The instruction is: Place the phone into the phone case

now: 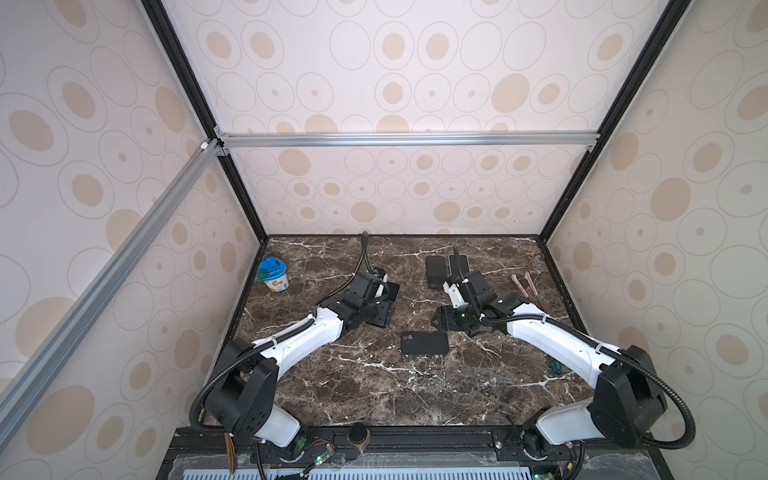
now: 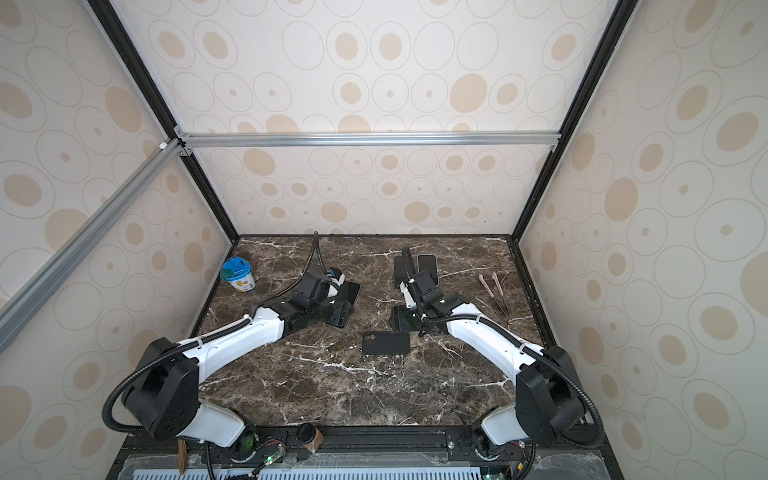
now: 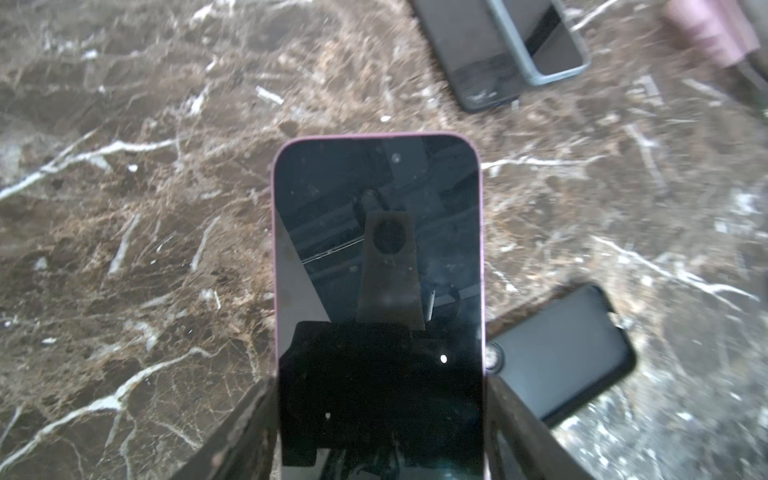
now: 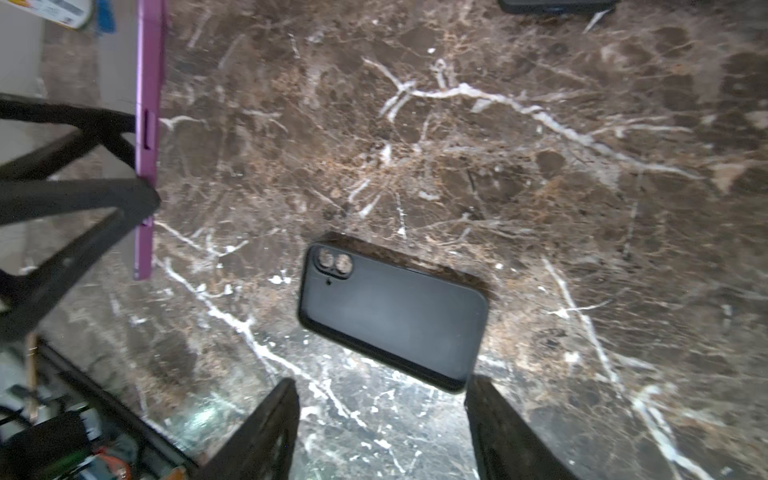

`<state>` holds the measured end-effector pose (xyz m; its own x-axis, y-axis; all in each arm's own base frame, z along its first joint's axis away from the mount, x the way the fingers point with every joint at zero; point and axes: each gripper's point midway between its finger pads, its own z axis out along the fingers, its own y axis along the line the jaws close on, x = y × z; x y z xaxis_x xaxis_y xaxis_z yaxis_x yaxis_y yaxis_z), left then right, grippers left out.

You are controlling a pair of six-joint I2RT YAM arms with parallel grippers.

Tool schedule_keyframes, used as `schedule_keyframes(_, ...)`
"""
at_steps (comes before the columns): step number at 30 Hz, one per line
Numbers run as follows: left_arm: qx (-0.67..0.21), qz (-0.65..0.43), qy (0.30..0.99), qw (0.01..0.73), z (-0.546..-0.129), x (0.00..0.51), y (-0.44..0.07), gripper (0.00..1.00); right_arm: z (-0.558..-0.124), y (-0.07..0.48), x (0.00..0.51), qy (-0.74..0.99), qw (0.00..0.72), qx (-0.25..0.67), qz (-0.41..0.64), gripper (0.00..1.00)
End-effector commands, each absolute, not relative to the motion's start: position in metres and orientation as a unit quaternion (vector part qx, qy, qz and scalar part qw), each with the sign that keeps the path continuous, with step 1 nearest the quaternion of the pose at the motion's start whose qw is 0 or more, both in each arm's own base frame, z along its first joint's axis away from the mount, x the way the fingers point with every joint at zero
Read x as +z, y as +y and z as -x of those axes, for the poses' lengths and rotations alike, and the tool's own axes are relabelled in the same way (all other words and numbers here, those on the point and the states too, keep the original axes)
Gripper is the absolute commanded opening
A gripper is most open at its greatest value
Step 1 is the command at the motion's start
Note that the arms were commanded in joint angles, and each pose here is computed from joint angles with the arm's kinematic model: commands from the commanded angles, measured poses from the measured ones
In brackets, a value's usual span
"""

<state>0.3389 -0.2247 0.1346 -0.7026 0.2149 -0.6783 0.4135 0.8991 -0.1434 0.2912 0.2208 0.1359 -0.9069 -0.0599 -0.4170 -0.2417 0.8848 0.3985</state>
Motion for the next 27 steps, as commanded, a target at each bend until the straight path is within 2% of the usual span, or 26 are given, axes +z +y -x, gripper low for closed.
schedule_keyframes(1, -0.181, -0.221, 0.874, 0.393, -0.332, 0.169, -0.24, 0.16, -0.294, 0.251, 0.177, 0.916, 0.217, 0.323, 0.1, 0.64)
schedule_keyframes(5, -0.19, -0.242, 0.857, 0.413, -0.32, 0.183, -0.243, 0.15, -0.3, 0.265, 0.2, 0.893, 0.233, 0.371, 0.103, 0.58)
schedule_keyframes(15, -0.213, -0.261, 0.818, 0.467, -0.303, 0.216, -0.252, 0.15, -0.313, 0.295, 0.227, 0.841, 0.254, 0.468, 0.095, 0.54)
schedule_keyframes(27, -0.218, -0.254, 0.8, 0.498, -0.3, 0.236, -0.254, 0.15, -0.313, 0.31, 0.236, 0.825, 0.258, 0.493, 0.099, 0.42)
